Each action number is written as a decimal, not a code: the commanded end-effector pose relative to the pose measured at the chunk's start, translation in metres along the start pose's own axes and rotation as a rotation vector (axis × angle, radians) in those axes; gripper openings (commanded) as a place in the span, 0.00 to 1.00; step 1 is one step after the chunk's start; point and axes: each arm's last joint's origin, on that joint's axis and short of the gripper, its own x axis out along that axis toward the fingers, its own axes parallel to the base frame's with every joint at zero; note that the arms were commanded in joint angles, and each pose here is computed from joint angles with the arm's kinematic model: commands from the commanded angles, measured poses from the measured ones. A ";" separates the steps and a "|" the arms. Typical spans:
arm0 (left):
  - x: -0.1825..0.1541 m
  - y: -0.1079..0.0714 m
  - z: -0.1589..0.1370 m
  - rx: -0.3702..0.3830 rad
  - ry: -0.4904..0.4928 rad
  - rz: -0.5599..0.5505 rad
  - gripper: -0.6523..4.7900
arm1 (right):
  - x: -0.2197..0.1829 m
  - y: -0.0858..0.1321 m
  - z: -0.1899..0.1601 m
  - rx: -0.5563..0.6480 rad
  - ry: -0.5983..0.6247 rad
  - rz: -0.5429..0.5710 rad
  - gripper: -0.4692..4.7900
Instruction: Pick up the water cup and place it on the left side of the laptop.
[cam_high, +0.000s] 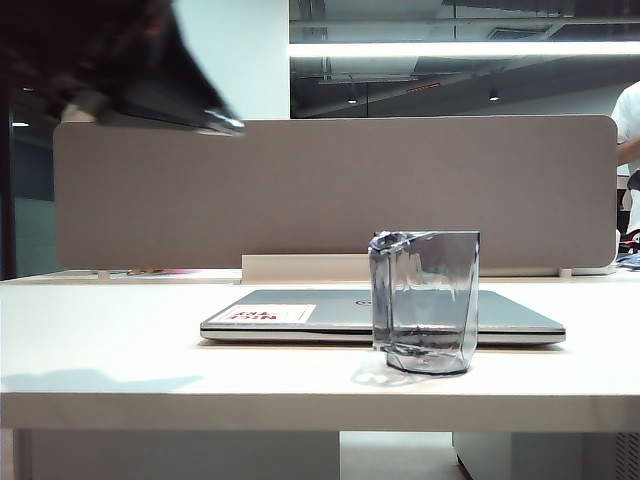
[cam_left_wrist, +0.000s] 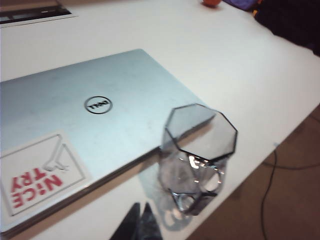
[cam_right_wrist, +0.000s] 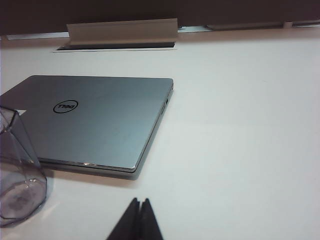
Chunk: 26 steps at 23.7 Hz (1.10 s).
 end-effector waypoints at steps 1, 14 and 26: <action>0.013 -0.017 -0.004 0.041 -0.018 0.034 0.12 | 0.000 0.000 -0.001 0.000 -0.006 0.002 0.08; 0.058 -0.082 -0.051 0.031 0.008 0.092 0.17 | 0.000 0.000 -0.001 0.000 -0.006 0.002 0.08; 0.078 -0.085 -0.073 -0.092 0.012 0.125 0.39 | 0.000 0.006 -0.001 0.030 0.010 0.218 0.08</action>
